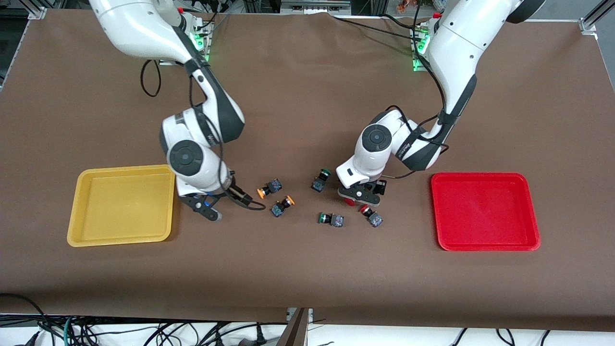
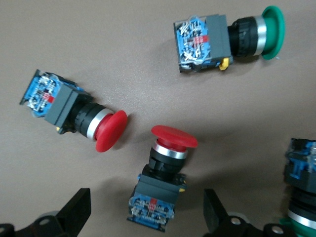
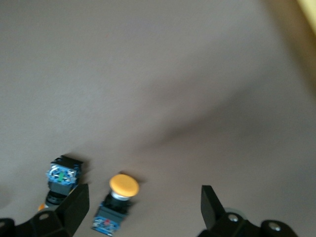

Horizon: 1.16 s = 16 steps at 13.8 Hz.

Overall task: Place red and yellow buttons in trays
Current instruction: 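Grasp the red button with the left gripper while the right gripper grasps yellow, then place the red button in the red tray while the right gripper carries yellow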

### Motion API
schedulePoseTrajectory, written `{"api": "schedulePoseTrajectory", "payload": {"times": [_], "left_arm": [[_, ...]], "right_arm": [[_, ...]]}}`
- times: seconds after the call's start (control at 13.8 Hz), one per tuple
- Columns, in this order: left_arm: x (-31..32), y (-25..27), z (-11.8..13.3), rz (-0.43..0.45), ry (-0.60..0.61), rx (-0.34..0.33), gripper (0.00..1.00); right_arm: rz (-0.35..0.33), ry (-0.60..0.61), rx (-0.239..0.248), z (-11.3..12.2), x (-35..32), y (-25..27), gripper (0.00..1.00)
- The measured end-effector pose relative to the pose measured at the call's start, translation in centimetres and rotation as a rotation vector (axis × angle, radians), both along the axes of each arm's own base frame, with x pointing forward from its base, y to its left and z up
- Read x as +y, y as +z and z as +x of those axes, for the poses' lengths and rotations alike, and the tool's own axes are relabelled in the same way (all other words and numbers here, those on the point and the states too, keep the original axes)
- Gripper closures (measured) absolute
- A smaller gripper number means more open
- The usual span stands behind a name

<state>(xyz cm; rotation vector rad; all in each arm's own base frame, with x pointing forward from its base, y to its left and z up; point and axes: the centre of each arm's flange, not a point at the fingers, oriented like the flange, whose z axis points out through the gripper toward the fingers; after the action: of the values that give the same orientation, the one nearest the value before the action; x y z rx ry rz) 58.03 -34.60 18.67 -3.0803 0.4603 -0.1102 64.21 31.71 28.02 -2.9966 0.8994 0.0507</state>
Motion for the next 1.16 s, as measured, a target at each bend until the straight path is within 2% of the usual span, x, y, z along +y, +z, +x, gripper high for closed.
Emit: {"api": "schedulePoseTrajectory", "payload": {"times": [0.15,0.22,0.44,0.58,0.87,1.16], "left_arm": [[-0.1,-0.5,0.0,-0.004,0.0,0.002,0.0],[-0.1,-0.6,0.0,-0.004,-0.001,0.002,0.08],[-0.1,-0.6,0.0,-0.005,-0.001,0.002,0.43],[0.0,-0.4,0.1,-0.006,0.001,-0.001,0.59],[2.7,1.5,2.3,-0.008,0.065,-0.01,0.59],[11.2,10.9,5.9,-0.022,0.288,0.04,0.59]], "right_arm": [[0.009,-0.026,-0.016,-1.0,2.8,-2.4,0.0],[0.009,-0.031,-0.014,-1.7,4.0,-3.5,0.0],[-0.001,-0.03,0.003,-3.0,6.0,-5.6,0.0],[-0.008,-0.021,0.014,-3.5,6.5,-6.6,0.0],[-0.018,-0.014,0.03,-4.0,6.9,-8.1,0.0],[-0.016,-0.006,0.028,-4.3,7.4,-8.5,0.0]]}}
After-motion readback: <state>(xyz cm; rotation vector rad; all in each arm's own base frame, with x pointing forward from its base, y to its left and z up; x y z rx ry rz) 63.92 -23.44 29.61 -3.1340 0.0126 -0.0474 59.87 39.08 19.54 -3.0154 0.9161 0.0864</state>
